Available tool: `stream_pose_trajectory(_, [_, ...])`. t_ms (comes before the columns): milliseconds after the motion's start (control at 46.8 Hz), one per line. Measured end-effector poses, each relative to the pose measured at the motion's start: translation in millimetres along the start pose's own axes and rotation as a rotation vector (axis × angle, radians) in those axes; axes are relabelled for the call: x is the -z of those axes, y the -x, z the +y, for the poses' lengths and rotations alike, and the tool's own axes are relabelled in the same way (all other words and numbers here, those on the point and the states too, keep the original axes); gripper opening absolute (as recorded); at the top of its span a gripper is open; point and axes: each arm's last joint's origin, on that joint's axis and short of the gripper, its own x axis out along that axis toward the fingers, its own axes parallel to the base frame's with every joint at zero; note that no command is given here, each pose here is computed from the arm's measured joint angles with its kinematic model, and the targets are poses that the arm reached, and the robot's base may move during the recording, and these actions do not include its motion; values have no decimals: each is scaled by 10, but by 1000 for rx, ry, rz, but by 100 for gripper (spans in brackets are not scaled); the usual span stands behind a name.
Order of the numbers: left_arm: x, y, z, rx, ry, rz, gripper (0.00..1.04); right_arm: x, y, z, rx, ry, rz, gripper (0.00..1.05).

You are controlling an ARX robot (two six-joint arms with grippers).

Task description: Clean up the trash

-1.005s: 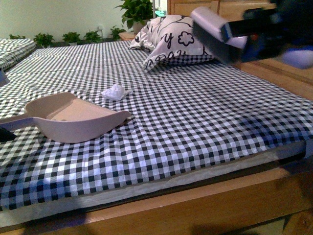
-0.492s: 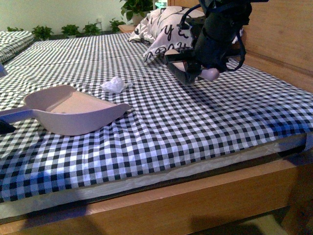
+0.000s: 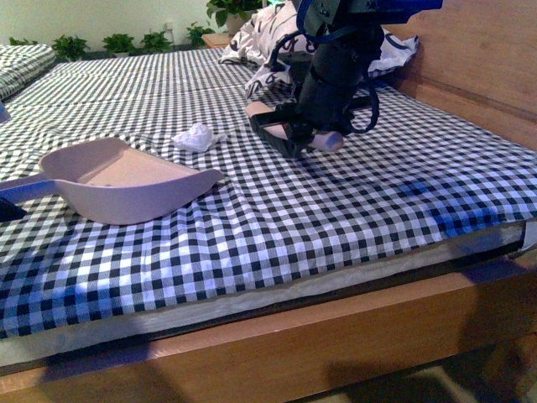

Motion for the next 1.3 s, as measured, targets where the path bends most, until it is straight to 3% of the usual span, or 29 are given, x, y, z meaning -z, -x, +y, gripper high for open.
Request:
stream_pose_trajectory(257, [0,0,0,0,-1,0,27,55,-43,176,-146,73,46,20])
stream_pose_trajectory(492, [0,0,0,0,-1,-1,27,96,148,379,-484,153,9,20])
stream_pose_trajectory(535, [0,0,0,0,-1,-1,27,106,319,404,-612,179,-2,20])
stream_pose_trajectory(599, [0,0,0,0,-1,-1,27,80,529,396,-688,208,-23,20])
stream_pose_trajectory(770, [-2,-1,-2,1,-1,-1,27,-146,1103,-86,-516,227,-198,20])
stream_pose_trajectory(1069, [-2,-1,-2,0,-2,0,27,33,865,-522,-196,104,-219,20])
stream_pose_trajectory(1176, [0,-6,-1,-4,2,-6,27,114,870,-616,-147,28,-248,20])
stream_pose_trajectory(1304, [26,-34,5,-187,19,-111,27,247,1180,-812,-112,-88,-331,20])
